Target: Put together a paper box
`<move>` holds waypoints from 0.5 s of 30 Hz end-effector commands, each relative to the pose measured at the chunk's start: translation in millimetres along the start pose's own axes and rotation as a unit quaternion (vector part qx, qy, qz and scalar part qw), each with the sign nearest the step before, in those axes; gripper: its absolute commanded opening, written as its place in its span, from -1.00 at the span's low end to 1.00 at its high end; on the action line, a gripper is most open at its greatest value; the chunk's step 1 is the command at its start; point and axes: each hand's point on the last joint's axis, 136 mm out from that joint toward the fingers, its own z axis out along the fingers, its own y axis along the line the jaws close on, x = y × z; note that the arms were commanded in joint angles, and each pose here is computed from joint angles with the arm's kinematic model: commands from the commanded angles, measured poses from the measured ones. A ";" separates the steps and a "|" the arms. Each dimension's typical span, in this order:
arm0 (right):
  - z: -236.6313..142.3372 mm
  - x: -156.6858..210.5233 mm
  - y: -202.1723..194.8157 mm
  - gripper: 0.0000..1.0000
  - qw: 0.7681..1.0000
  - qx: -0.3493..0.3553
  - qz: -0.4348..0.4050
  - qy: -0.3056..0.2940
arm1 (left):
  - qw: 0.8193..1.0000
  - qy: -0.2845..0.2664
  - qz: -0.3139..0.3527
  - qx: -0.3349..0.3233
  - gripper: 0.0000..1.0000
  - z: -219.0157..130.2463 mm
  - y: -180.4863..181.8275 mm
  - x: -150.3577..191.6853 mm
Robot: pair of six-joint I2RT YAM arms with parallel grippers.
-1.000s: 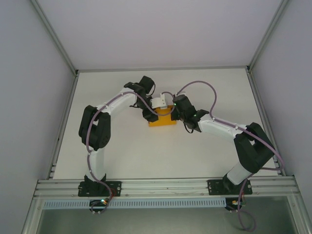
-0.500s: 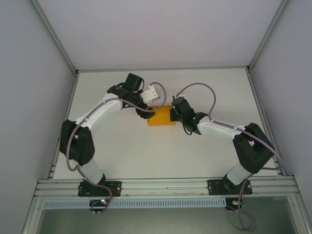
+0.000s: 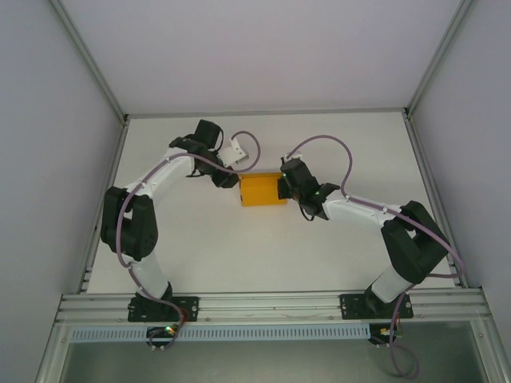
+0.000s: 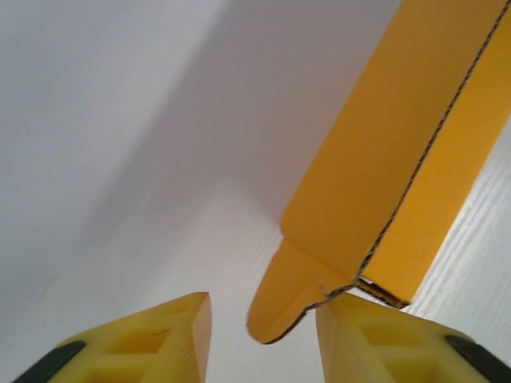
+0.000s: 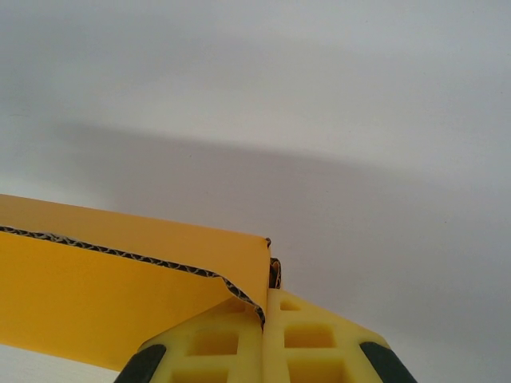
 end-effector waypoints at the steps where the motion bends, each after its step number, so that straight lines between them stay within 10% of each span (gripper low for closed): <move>1: 6.2 93.2 -6.7 -1.00 0.985 0.002 -0.054 0.164 | 1.000 -0.008 0.016 0.019 -0.40 -3.4 -6.7 -6.5; 15: 4.9 97.8 -9.0 -1.00 0.984 0.015 -0.055 0.169 | 1.000 -0.017 0.006 -0.018 -1.00 -6.7 -9.6 -22.3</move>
